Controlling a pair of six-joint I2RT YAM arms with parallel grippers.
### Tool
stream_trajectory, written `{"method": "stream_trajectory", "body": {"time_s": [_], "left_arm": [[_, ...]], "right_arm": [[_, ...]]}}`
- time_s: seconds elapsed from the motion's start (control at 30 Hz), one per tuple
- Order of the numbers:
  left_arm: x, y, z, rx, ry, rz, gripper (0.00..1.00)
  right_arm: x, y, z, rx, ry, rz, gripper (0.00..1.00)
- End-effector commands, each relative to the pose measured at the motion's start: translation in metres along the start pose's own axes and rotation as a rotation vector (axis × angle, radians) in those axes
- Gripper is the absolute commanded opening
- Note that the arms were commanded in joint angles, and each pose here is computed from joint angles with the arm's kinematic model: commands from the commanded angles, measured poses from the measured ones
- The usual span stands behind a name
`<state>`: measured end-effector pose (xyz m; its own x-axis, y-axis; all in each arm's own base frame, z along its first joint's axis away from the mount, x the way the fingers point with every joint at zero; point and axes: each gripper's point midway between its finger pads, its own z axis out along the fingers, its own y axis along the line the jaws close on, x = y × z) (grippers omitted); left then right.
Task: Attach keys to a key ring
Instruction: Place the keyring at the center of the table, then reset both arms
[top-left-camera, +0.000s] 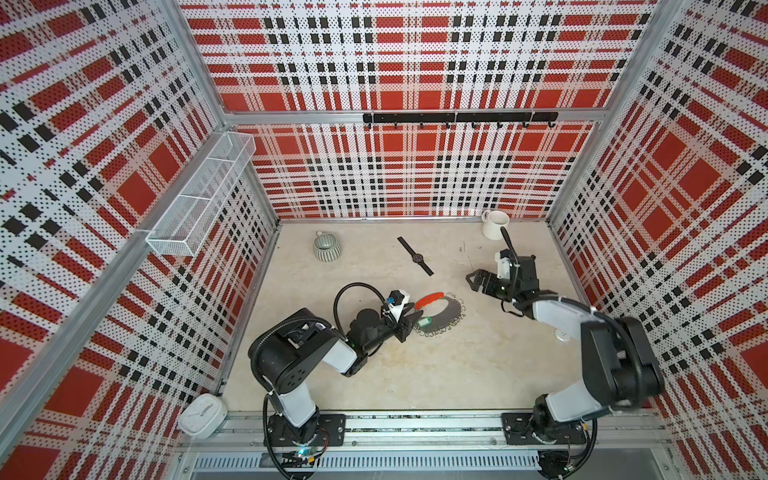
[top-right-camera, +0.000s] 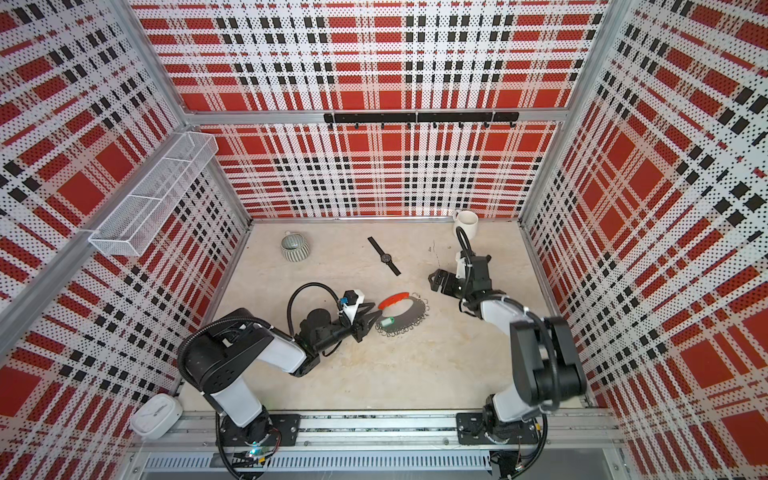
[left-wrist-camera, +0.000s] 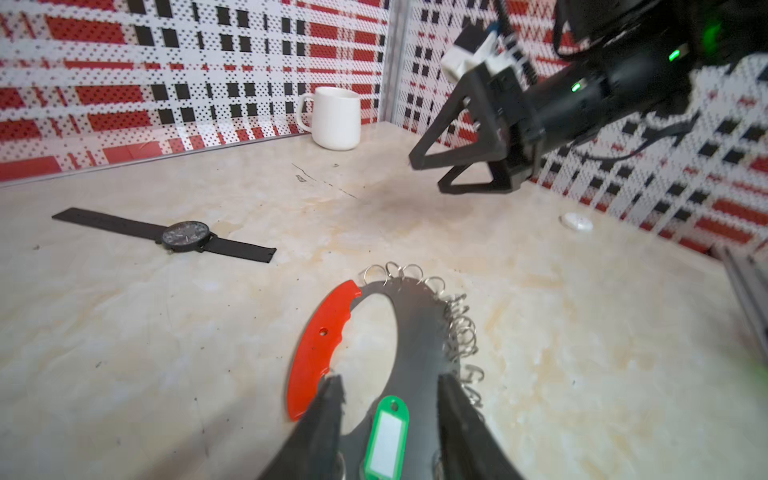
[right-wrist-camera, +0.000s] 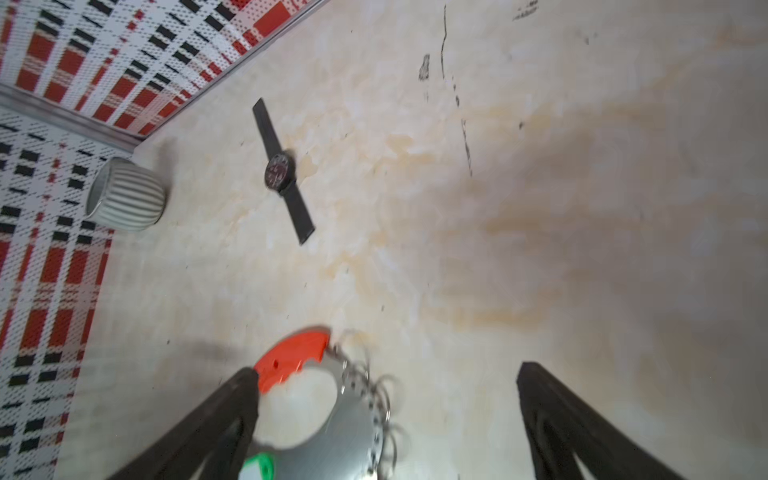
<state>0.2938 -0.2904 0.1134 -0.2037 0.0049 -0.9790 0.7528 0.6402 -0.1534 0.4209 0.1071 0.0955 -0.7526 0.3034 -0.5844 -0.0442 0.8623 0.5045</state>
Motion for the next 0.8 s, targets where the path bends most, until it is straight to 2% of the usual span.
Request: {"method": "stream_trajectory", "body": {"time_s": [0.0, 0.07, 0.17, 0.33, 0.53, 0.6, 0.67, 0.77], "left_arm": [[-0.018, 0.008, -0.008, -0.073, -0.073, -0.004, 0.98], [-0.024, 0.012, -0.015, -0.112, -0.084, 0.001, 0.98], [-0.031, 0.025, -0.019, -0.200, -0.057, -0.008, 0.98], [-0.051, 0.054, -0.033, -0.398, -0.029, 0.009, 0.98], [-0.074, 0.082, -0.065, -0.566, -0.084, 0.036, 0.98], [-0.082, 0.094, -0.073, -0.621, -0.081, 0.046, 0.98], [-0.090, 0.105, -0.081, -0.657, -0.093, 0.038, 0.98], [-0.098, 0.124, -0.097, -0.715, -0.124, 0.004, 0.98]], "right_arm": [[-0.005, -0.016, 0.009, 0.079, 0.090, -0.070, 1.00], [-0.022, -0.034, 0.005, 0.204, 0.023, -0.126, 1.00], [-0.048, -0.067, -0.020, 0.438, -0.119, -0.180, 1.00], [-0.059, -0.113, -0.070, 0.760, -0.303, -0.262, 1.00], [-0.040, -0.122, -0.087, 0.782, -0.421, -0.388, 1.00], [-0.036, -0.114, -0.089, 0.722, -0.485, -0.423, 1.00], [-0.034, -0.103, -0.085, 0.647, -0.490, -0.455, 1.00], [-0.039, -0.091, -0.081, 0.568, -0.524, -0.417, 1.00]]}}
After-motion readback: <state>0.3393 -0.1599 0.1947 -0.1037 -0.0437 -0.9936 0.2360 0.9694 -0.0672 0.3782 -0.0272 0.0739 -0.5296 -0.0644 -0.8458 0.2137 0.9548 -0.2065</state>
